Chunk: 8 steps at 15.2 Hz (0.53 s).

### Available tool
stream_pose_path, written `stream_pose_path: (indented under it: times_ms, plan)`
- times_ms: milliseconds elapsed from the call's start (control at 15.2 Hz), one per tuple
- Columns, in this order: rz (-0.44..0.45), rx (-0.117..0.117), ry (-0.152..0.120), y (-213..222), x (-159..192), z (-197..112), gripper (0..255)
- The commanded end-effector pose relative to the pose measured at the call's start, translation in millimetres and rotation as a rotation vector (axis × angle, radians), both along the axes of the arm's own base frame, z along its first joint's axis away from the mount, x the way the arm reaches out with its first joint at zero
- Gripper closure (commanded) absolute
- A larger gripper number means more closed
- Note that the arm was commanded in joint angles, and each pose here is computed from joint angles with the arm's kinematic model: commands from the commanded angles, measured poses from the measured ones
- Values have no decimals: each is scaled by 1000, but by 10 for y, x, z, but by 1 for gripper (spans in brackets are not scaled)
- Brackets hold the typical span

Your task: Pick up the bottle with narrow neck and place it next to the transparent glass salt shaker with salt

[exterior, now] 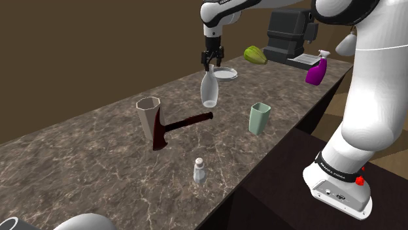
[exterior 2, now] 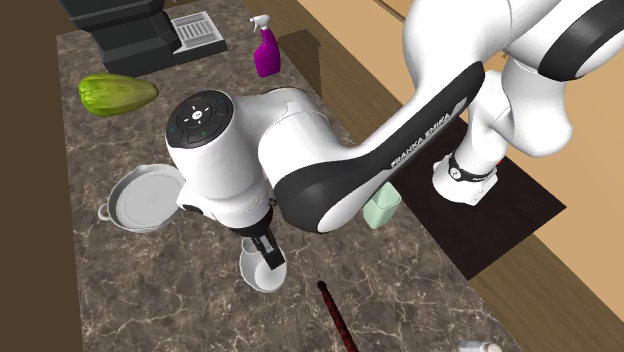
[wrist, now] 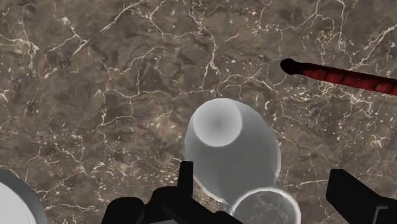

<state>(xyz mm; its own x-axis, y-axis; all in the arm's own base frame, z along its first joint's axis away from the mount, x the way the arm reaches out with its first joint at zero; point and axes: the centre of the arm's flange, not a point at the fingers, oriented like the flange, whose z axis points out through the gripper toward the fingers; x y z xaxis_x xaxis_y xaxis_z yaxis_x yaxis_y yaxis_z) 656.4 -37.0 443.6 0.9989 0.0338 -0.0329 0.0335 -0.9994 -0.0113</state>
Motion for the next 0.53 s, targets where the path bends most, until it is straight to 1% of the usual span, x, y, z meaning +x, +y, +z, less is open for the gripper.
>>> stream_pose_path:
  times_ms: [0, 132, 462]
  plan:
    - [0, 0, -1, 13, 9, -108, 0]
    - [0, 0, -1, 14, 6, -192, 0]
    - [0, 0, -1, 14, 7, -192, 0]
